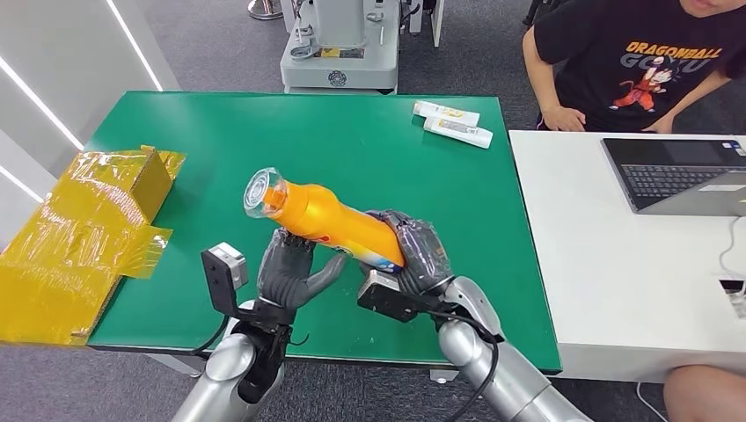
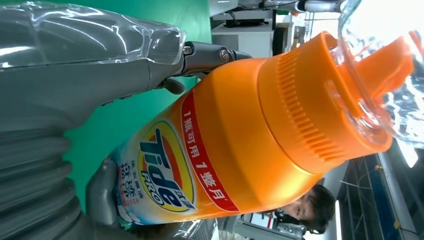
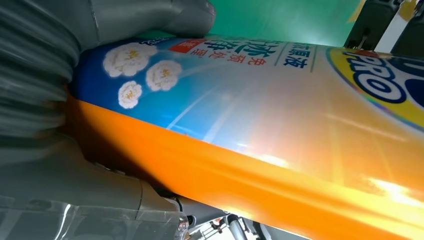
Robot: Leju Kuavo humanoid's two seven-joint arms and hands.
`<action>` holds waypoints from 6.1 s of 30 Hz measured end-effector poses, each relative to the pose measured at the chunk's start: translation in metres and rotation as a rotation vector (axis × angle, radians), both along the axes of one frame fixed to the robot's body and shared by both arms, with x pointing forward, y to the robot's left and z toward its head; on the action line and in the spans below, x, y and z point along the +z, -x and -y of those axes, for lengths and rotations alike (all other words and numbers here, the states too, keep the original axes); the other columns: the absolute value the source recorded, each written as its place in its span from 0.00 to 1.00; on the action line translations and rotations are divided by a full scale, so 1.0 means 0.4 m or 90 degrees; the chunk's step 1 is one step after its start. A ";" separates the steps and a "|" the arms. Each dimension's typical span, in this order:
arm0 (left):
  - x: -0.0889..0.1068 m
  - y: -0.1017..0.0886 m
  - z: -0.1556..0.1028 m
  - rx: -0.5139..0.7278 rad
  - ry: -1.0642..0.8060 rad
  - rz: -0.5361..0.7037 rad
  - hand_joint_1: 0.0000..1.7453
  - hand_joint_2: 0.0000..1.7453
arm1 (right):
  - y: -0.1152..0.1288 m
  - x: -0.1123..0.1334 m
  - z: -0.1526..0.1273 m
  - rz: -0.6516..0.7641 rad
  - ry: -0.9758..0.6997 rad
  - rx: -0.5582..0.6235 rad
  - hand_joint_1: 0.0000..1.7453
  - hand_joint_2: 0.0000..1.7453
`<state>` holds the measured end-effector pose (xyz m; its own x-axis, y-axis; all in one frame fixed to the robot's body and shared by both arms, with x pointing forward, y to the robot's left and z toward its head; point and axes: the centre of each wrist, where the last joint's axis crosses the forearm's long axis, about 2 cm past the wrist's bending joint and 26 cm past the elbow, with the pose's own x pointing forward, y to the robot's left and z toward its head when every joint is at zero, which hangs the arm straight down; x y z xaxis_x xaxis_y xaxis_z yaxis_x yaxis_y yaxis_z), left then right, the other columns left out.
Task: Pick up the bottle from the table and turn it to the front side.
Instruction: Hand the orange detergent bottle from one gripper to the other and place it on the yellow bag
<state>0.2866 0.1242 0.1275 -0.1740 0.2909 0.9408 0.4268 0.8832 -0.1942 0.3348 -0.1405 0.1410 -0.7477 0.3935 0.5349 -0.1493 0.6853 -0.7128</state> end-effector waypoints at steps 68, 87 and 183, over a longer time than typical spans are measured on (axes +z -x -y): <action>-0.028 -0.001 -0.112 0.227 -0.065 0.039 1.00 1.00 | 0.173 0.101 -0.013 0.095 -0.257 0.002 0.00 1.00; 0.116 -0.069 -0.304 0.381 -0.192 0.213 1.00 1.00 | 0.246 0.084 -0.024 0.077 -0.295 -0.002 0.00 1.00; -0.117 -0.143 -0.735 0.241 -1.374 0.061 1.00 1.00 | 0.290 0.083 -0.006 0.013 -0.305 0.020 0.00 1.00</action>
